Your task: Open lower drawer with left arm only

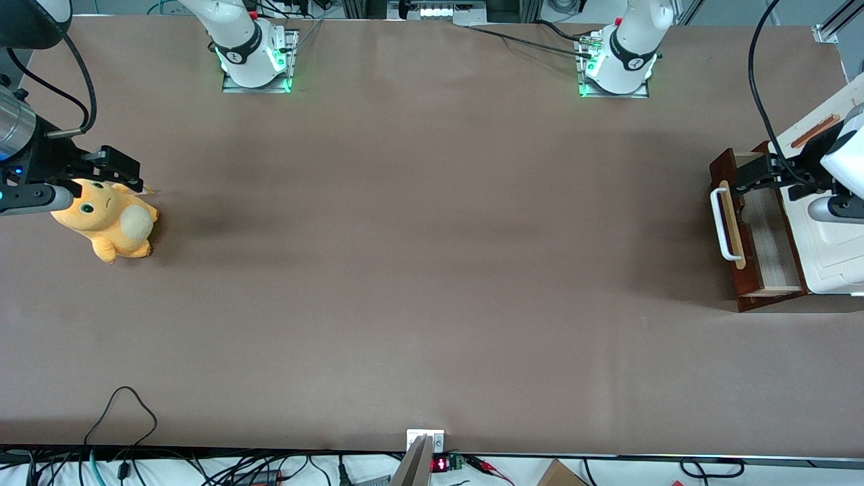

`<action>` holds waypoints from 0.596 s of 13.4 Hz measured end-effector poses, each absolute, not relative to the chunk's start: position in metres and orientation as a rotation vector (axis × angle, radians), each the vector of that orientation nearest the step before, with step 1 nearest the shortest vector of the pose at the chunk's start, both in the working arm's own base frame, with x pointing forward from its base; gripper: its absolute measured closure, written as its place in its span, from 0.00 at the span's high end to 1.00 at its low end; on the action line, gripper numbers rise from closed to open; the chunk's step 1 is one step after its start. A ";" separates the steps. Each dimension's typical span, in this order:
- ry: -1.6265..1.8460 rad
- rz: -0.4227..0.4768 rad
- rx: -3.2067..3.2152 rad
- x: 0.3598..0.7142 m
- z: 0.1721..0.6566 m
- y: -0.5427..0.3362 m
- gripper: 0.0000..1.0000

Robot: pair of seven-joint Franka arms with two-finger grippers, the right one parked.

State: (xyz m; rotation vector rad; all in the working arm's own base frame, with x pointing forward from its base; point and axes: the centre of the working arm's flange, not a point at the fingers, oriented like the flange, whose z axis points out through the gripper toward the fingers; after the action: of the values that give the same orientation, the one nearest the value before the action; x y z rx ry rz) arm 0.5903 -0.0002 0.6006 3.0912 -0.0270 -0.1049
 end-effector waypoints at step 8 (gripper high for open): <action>-0.010 -0.105 3.094 0.582 0.612 0.000 1.00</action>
State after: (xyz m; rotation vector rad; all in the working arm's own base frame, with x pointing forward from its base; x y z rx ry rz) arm 0.5816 0.0003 0.6119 3.0939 -0.0095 -0.1052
